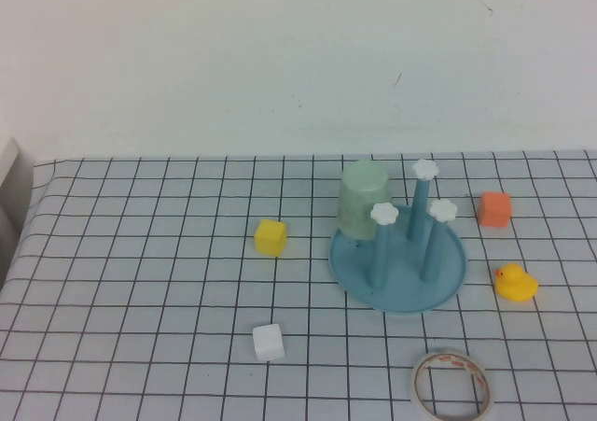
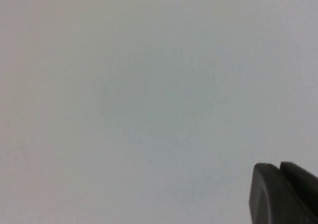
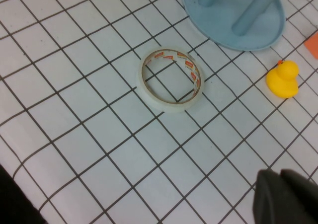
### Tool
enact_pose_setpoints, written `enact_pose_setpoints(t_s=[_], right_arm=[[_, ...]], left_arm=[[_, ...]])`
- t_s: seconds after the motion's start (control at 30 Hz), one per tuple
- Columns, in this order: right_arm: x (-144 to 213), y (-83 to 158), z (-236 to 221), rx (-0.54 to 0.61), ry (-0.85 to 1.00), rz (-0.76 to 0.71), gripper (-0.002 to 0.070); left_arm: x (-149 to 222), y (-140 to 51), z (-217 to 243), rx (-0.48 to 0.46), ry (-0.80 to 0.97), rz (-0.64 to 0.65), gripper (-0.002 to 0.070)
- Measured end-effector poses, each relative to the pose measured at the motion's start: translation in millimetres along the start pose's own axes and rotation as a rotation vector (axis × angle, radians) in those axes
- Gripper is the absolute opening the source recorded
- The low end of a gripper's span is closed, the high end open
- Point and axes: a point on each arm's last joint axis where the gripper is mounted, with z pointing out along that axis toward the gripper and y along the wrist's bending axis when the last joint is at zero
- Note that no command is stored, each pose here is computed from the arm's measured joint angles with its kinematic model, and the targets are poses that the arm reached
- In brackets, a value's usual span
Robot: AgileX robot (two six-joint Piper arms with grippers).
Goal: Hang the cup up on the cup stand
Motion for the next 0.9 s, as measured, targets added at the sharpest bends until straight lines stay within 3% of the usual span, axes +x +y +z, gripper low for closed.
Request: enact_pose_setpoints(t_s=[0.13,0.3,0.63,0.9], right_arm=[[0.0,0.0,0.0,0.0,0.0,0.0,-0.0001],[0.0,0.0,0.0,0.0,0.0,0.0,-0.0001],[0.0,0.0,0.0,0.0,0.0,0.0,-0.0001],[0.0,0.0,0.0,0.0,0.0,0.0,-0.0001]], left_arm=[[19.0,-5.1,-12.1,-0.046,0.016,0.013,-0.0001],[50.1,-14.8,-13.4,-0.037,0.101,-0.013,-0.0001],[57.3,-20.1,-17.0,-0.029,0.114,-0.062,-0.0001],[85.9,-27.7,-21.0,-0.024,0.252,-0.111,-0.0001]])
